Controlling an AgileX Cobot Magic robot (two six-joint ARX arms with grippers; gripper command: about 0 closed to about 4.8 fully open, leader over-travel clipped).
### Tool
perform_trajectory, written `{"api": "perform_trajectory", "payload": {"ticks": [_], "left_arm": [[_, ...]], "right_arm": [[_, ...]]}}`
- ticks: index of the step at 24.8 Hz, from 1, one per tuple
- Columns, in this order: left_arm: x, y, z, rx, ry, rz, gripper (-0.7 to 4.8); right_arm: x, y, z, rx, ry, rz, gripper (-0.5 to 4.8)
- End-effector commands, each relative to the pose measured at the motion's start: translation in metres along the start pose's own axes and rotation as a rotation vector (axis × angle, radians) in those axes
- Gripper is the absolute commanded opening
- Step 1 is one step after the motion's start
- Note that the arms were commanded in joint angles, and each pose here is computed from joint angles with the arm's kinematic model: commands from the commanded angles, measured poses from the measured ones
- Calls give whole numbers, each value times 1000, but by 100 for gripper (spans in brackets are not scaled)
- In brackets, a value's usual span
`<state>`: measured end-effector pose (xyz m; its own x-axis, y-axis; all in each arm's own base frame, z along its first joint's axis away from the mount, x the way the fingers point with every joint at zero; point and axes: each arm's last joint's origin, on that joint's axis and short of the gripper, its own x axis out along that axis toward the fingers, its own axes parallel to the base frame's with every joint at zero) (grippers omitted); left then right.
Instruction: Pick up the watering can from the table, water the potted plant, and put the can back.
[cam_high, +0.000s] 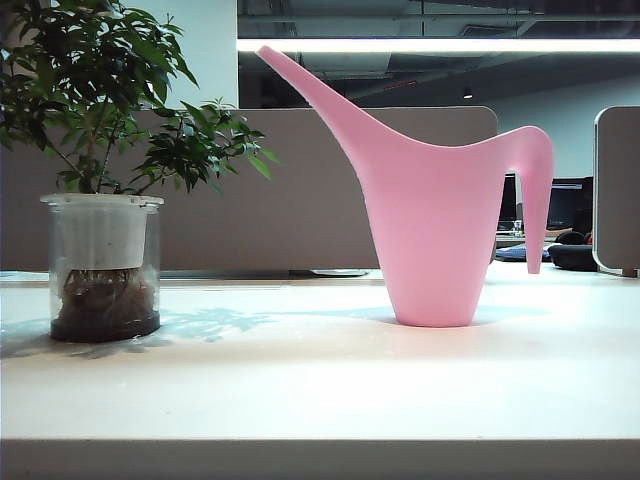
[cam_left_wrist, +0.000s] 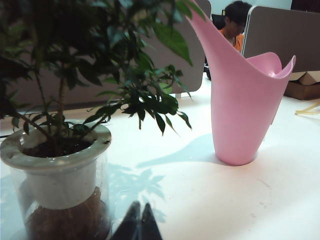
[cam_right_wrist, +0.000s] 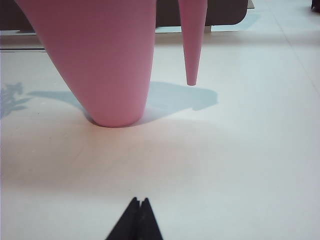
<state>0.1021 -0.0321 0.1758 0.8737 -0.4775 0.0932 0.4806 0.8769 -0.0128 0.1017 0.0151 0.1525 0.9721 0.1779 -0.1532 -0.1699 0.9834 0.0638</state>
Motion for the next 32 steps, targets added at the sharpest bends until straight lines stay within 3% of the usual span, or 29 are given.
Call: {"api": "perform_trajectory", "payload": {"ticks": [1,10,18,32], "left_arm": [[-6,-1,-1,2,14,4,-5],[-11,1,-5,41,51,119,-5],[-11,1,-6,42,52,115,-4],[-11,1,-6,42,52,115,-4]], "right_arm": [[0,0,4,0,-56,4,9],[0,0,3,-11,-48,0,9],[0,0,-3,-8,14,6,9],[0,0,-4,-7,19,4,9]]}}
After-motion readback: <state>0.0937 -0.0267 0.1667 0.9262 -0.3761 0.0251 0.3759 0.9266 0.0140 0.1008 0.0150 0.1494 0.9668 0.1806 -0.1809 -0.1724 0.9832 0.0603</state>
